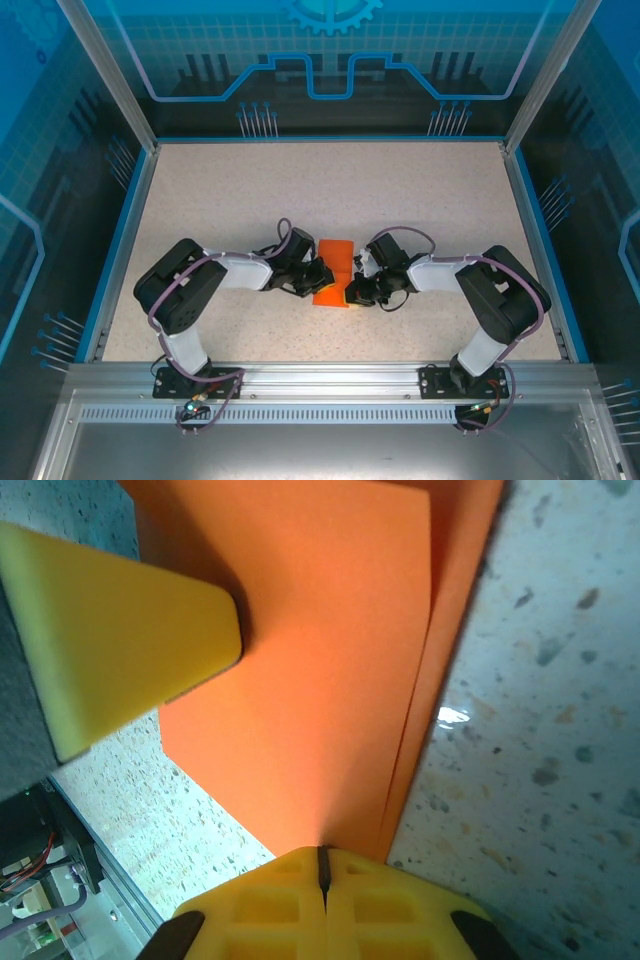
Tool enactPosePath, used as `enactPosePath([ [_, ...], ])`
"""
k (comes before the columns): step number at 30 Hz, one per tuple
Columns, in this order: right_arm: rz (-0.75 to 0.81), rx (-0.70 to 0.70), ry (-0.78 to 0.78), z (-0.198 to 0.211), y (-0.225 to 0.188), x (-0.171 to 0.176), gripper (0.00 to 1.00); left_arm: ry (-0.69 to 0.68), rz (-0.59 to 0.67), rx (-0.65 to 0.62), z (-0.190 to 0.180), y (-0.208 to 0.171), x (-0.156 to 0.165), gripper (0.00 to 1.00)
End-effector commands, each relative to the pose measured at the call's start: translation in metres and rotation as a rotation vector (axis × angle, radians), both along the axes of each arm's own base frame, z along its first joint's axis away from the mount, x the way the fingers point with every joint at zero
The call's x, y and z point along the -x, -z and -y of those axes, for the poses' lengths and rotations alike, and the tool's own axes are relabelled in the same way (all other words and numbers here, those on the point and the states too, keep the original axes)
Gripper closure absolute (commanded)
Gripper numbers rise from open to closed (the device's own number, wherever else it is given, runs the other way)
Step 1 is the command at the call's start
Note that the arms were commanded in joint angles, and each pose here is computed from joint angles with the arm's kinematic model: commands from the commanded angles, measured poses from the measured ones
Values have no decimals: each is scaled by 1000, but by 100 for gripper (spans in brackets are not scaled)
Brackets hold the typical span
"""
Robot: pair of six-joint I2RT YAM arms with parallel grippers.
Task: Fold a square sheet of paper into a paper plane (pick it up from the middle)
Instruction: Fold the triangle a second time at the center of the table.
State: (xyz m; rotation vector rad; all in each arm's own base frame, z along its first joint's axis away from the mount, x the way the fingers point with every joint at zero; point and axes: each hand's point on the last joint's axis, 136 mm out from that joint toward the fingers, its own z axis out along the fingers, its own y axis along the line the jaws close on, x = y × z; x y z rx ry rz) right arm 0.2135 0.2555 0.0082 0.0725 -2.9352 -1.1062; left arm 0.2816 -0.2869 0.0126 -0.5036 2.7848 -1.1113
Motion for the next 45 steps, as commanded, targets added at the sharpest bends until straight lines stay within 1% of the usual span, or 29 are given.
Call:
enactPosePath([
  [1,-100,146,17,27,32,23,95,-91,13,-122,-35,16,-18,89],
  [13,-101,141,15,25,31,22,95,-98,30,-113,-40,9,-31,88],
  [36,-96,126,4,21,28,20,95,-107,43,-134,-57,4,-47,86],
  [40,-92,123,4,20,26,18,95,-99,66,-123,-56,-9,-52,85],
  [45,-84,116,8,18,23,15,94,-75,116,-88,-51,-37,-54,83],
])
